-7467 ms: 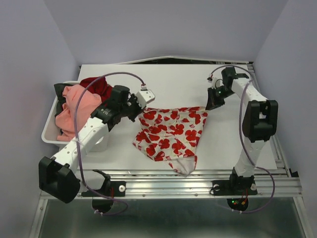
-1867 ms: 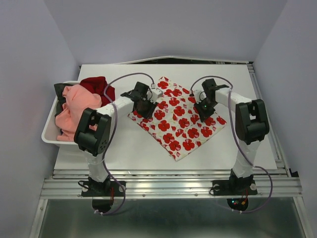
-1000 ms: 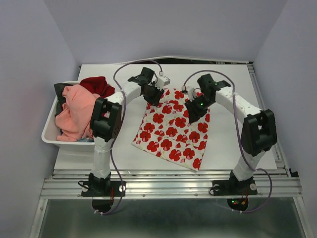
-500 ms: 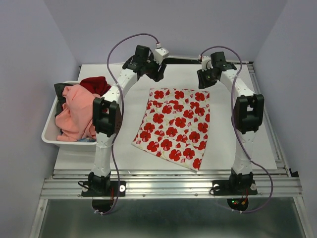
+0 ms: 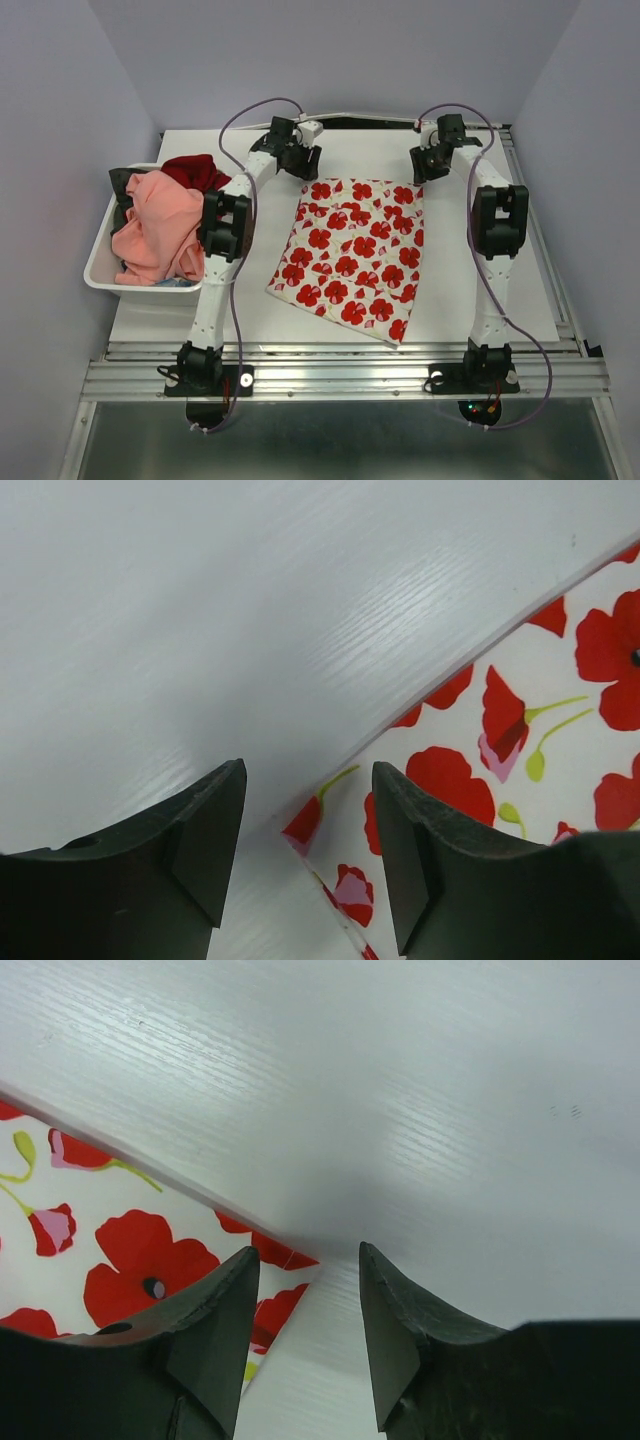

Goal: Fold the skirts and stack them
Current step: Fold the skirt

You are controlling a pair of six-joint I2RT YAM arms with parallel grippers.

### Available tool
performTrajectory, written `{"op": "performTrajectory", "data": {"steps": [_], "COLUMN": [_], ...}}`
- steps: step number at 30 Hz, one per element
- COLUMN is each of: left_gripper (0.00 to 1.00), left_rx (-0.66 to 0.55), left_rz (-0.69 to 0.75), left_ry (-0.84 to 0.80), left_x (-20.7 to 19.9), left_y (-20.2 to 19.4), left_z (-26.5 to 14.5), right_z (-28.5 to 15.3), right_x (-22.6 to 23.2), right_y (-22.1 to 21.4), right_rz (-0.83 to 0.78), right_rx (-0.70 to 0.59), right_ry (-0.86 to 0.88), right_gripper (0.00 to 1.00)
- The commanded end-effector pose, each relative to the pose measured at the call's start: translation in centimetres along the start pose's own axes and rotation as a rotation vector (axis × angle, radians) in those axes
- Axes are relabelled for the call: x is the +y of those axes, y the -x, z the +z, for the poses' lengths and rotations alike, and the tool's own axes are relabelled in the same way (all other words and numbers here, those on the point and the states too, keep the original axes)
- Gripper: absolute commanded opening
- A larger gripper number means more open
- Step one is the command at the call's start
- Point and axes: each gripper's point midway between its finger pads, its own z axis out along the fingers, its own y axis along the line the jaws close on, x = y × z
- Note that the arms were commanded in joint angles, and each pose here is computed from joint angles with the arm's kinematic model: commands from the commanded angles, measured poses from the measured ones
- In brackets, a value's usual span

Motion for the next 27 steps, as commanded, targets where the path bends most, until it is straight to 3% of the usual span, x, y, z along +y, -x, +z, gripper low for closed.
{"op": "performTrajectory", "data": {"steps": [1,6,10,18,26,27], "left_gripper": [0.63,0.57,0.43,0.4,0.14,0.07], "left_rx": [-0.067,-0.011,0.038,0.127,0.158,0.162], "left_rz": [0.001,-0.025,-0.016,-0.008,0.014,0.021], "left_ry": [0.002,-0.016,-0.025,-0.091,-0.056,-0.055], "left_x": [0.6,1.0,0.7,-0.5,0.0,0.0], "left_y": [2.8,0.7,-0.7,-3.7,-4.9,-4.9], "left_z": [-1.6,-1.5,-1.6,-1.6,-2.5,-2.6], "right_z": [0.1,0.4,0.7,0.6,-0.7,-1.1], "right_x": [-0.1,0.5,0.9,1.4,0.8,0.0], "right_y": [1.1,0.1,-0.9,-1.9,0.0,0.6], "right_rz": [-0.059,-0.086,-0.105,-0.101,-0.095,-0.078], "right_rx": [-0.043,-0.018,0.019,0.045,-0.001,-0.017], "right_ry": [0.0,0.038,0.07,0.118,0.11,0.096], "right_gripper": [0.51,0.51,0.5,0.5,0.5,0.51]}}
